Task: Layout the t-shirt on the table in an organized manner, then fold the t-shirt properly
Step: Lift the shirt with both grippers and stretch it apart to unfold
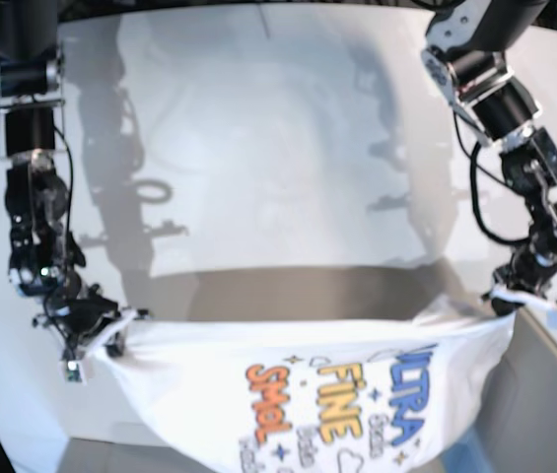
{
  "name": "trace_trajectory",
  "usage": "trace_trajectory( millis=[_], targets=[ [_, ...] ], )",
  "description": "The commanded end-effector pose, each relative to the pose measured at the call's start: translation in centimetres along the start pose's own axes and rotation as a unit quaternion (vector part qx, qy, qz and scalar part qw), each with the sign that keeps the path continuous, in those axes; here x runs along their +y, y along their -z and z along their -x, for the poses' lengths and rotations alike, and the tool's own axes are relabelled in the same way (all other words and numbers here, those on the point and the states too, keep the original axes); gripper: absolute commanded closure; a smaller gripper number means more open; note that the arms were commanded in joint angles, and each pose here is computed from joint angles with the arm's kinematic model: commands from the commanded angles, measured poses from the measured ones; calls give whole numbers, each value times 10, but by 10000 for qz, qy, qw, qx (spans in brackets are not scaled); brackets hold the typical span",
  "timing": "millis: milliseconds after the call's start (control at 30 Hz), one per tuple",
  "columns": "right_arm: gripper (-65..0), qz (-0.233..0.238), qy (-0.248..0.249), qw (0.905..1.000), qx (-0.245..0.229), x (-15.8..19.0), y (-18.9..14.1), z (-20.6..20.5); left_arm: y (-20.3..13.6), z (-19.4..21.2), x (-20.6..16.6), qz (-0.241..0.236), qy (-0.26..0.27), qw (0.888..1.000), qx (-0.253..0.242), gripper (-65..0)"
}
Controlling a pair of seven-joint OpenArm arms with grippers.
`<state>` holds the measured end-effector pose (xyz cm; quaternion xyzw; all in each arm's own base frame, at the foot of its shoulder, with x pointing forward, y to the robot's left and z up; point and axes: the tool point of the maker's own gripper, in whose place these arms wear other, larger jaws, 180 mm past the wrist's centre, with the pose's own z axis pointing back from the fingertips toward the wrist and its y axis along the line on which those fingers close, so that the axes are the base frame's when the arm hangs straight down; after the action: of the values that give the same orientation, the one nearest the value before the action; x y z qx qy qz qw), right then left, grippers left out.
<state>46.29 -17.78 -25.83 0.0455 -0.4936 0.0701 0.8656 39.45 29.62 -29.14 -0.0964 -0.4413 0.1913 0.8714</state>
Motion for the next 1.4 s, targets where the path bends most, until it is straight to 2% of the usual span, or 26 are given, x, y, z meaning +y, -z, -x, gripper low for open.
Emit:
trace_trajectory(
  millis=[0,133,333,567,733,900,1067,1267,1367],
  targets=[
    [0,59,-57,9994,-322,-5,-6,-18,-3,-2,1,-26,35,9999,-93,0],
    [0,-46,-35,9999,145,6,-11,38,-5,38,17,-190,17,9994,290,0],
    [0,-199,-17,9986,488,22,-28,88,-11,80,35,-373,22,9967,725,0],
    [0,-174,320,9981,487,26,-64,117,-45,103,46,-618,411,9942,774,0],
    [0,-337,381,9971,570,46,-87,143,-69,131,48,-717,565,9914,941,0],
    [0,-348,543,9969,460,54,-106,175,-85,159,51,-798,481,9889,1156,0],
    [0,-328,649,9959,542,57,-122,202,-104,161,82,-1206,208,9865,1088,0],
    [0,114,749,9960,476,25,-133,206,-114,158,95,-1195,537,9851,1111,0],
    [0,393,770,9955,392,4,-137,201,-121,171,99,-1209,630,9821,1300,0]
  ],
)
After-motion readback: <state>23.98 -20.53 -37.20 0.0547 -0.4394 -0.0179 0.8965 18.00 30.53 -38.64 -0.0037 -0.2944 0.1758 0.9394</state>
